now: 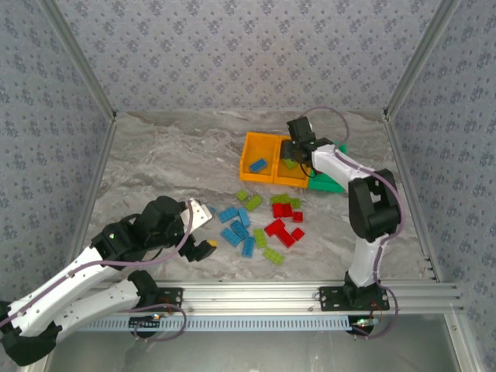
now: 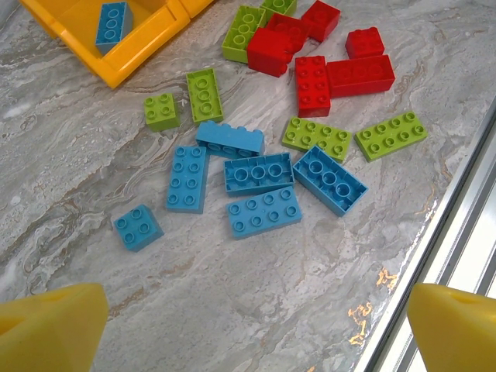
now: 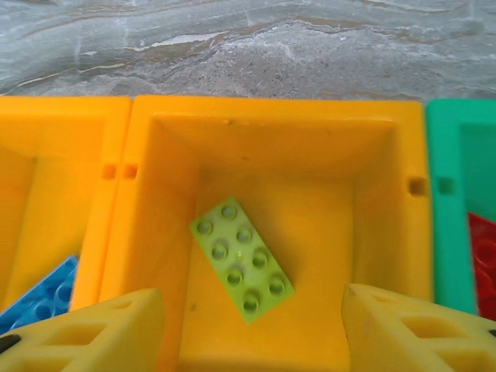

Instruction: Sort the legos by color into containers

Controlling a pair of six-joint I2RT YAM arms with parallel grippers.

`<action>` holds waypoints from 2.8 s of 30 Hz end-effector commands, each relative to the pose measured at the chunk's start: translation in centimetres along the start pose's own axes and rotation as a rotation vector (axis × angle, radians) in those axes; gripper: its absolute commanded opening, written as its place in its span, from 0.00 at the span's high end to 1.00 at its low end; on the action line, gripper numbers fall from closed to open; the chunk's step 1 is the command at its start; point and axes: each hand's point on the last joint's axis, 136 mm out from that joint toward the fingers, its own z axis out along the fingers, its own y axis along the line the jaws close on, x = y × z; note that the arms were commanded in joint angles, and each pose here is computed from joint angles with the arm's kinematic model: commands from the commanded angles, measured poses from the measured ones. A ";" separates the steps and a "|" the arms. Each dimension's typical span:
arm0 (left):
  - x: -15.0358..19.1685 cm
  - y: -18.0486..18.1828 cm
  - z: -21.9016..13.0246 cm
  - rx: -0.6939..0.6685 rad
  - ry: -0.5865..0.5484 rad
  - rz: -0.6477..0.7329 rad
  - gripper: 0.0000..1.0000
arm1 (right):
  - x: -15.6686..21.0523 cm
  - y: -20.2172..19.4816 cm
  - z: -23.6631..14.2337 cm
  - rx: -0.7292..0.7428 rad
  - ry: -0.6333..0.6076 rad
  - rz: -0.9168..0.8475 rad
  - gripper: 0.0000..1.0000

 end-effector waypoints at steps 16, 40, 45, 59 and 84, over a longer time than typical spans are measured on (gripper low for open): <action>-1.0 0.3 -0.6 -0.001 -0.056 -0.035 0.01 | 18.6 -2.2 -13.7 0.007 0.129 0.008 0.35; -0.9 0.1 -0.5 0.006 -0.056 -0.052 0.01 | 25.9 -4.0 -10.1 0.403 0.268 0.264 0.45; -0.9 0.1 -0.5 0.009 -0.055 -0.053 0.01 | 27.0 -4.2 -9.3 0.398 0.276 0.313 0.54; -1.2 -0.3 -0.6 0.031 -0.068 -0.044 0.01 | 17.2 -6.0 -14.7 0.268 -0.063 0.201 0.76; -1.6 0.5 -0.8 -0.007 -0.101 -0.061 0.01 | 0.3 -11.6 -3.3 0.146 -0.028 0.238 0.46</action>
